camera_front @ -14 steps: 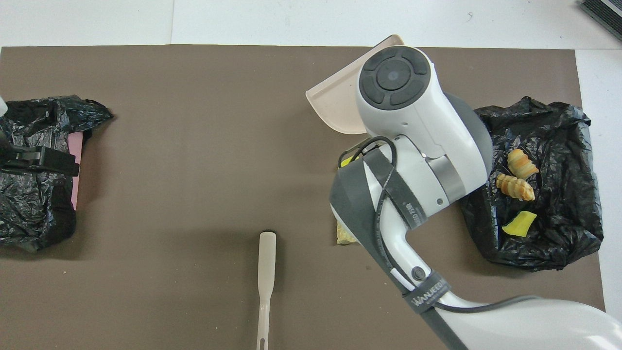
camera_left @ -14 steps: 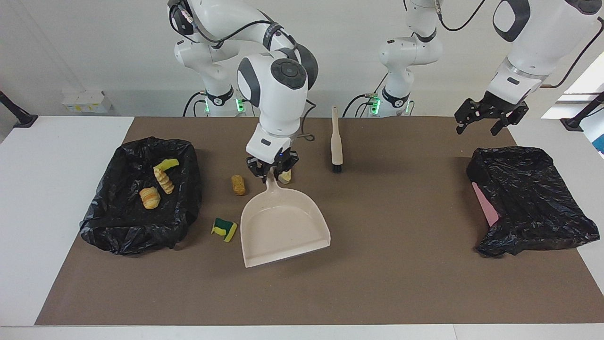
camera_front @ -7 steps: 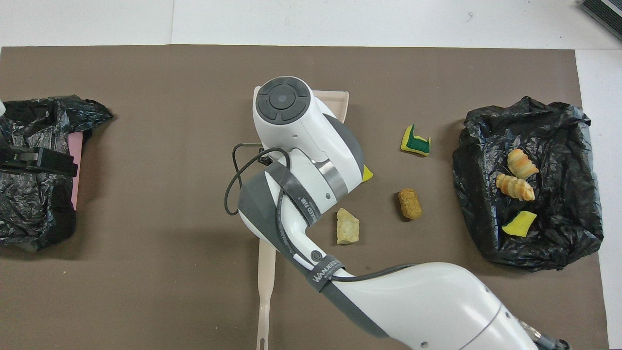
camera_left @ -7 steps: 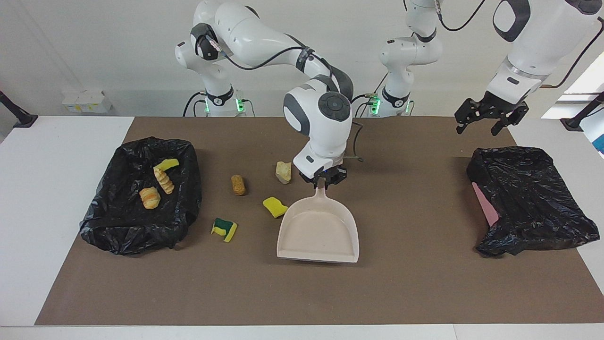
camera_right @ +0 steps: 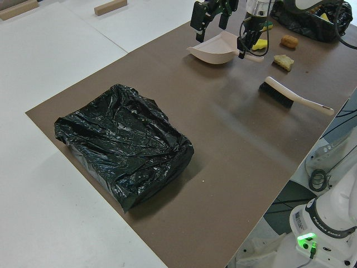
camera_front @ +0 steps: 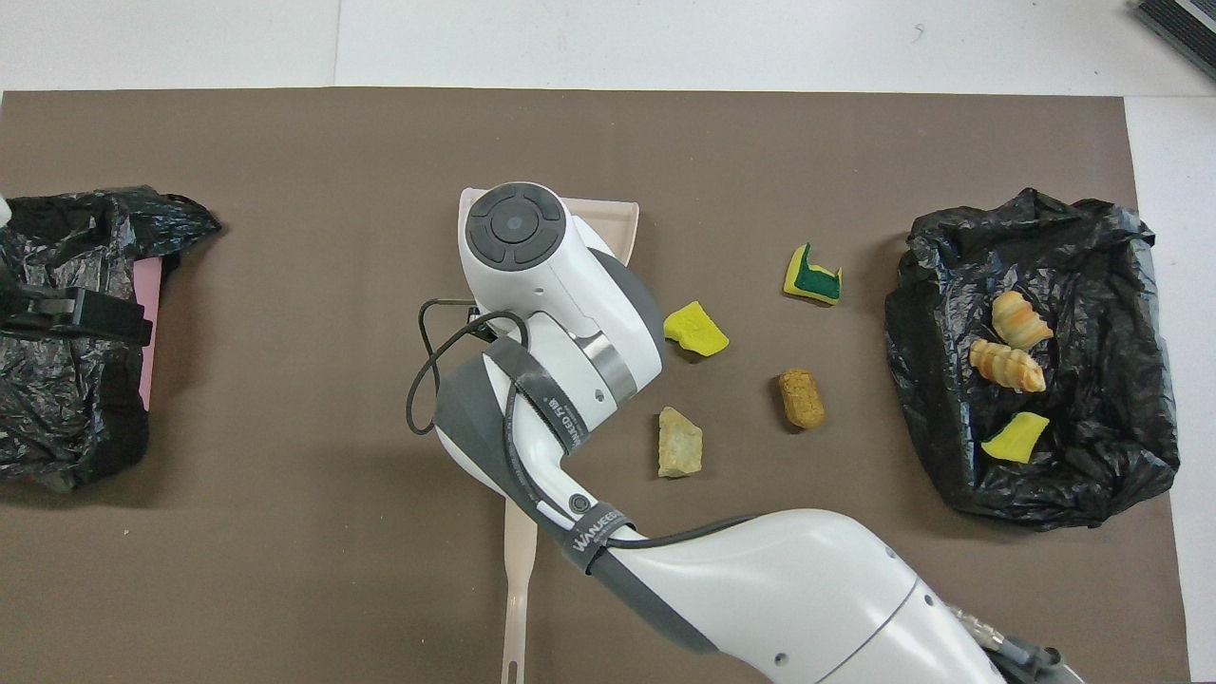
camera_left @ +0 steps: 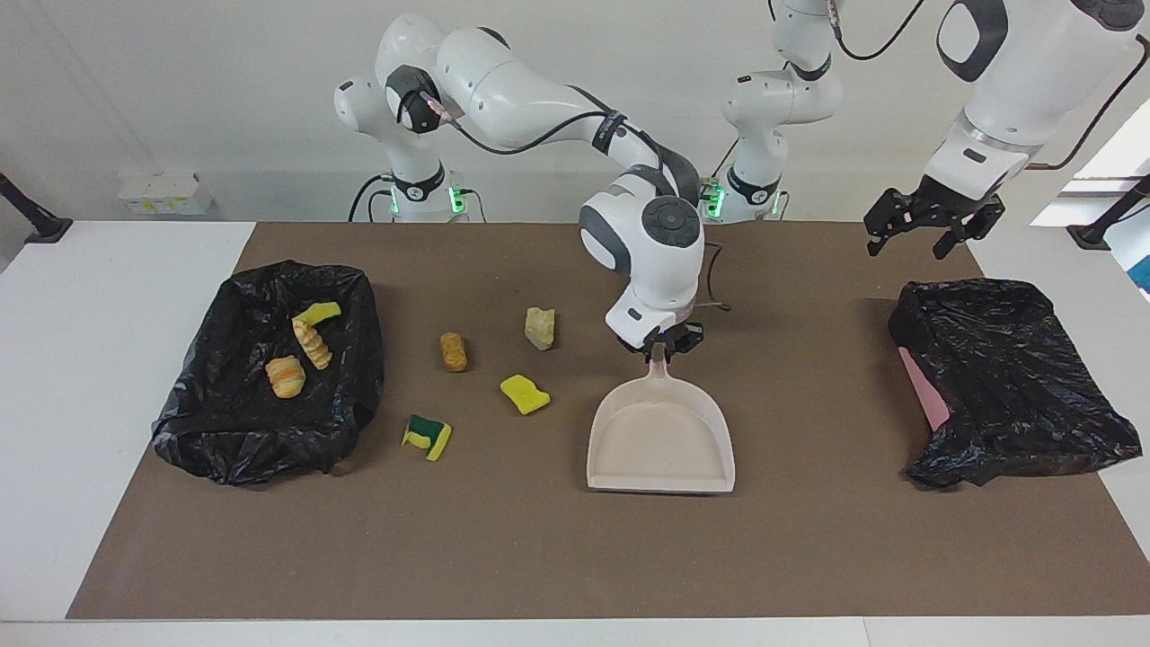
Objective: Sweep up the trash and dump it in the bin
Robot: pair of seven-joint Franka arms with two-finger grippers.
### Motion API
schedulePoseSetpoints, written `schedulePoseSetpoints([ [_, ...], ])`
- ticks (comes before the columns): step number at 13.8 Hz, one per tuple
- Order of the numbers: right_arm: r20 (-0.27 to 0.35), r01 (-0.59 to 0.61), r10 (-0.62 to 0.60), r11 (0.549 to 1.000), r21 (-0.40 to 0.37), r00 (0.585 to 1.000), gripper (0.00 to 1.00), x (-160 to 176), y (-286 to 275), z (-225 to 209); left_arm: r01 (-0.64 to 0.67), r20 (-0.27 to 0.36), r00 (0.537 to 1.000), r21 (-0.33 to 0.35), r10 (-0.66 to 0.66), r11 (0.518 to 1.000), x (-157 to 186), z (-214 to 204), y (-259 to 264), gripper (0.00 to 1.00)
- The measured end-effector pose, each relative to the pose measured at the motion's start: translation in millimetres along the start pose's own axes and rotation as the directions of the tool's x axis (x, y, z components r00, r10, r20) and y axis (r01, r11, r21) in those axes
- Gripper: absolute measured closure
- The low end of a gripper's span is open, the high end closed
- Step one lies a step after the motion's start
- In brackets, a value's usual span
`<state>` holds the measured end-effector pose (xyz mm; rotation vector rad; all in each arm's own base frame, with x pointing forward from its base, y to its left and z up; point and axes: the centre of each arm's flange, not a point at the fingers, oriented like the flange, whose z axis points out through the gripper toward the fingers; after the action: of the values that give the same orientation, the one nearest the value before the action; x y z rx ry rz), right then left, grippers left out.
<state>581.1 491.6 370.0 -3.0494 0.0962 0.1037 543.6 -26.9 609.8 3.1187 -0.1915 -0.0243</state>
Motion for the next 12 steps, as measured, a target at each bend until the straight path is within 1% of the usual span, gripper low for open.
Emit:
schedulePoseSetpoints([
  [5, 0.004, 0.007, -0.007, 1.000, -0.002, 1.000, 0.69, 0, 1, 2, -0.022, 0.027, 0.999, -0.003, 0.022, 1.000, 2, 14, 0, 0.00],
  [6, 0.005, 0.009, -0.009, 1.000, -0.002, 1.000, 0.66, 0, 0, 2, -0.023, 0.030, 0.999, -0.004, 0.023, 1.000, 2, 16, 0, 0.00],
  [7, 0.007, 0.010, -0.010, 1.000, -0.004, 1.000, 0.66, -1, 0, 3, -0.023, 0.030, 0.999, -0.004, 0.024, 1.000, 3, 20, 0, 0.00],
  [9, 0.010, 0.012, -0.011, 1.000, -0.007, 1.000, 0.48, -2, 0, 4, -0.026, 0.014, 1.000, -0.002, 0.026, 1.000, 7, 31, 1, 0.00],
  [11, 0.004, 0.013, -0.013, 1.000, -0.003, 1.000, 0.23, -3, 0, -5, -0.037, -0.004, 0.999, 0.000, 0.037, 0.999, 11, 46, 7, 0.00],
  [12, 0.002, 0.013, -0.013, 1.000, -0.003, 1.000, 0.17, -5, 2, -16, -0.049, -0.010, 0.999, 0.001, 0.049, 0.999, 13, 55, 13, 0.00],
])
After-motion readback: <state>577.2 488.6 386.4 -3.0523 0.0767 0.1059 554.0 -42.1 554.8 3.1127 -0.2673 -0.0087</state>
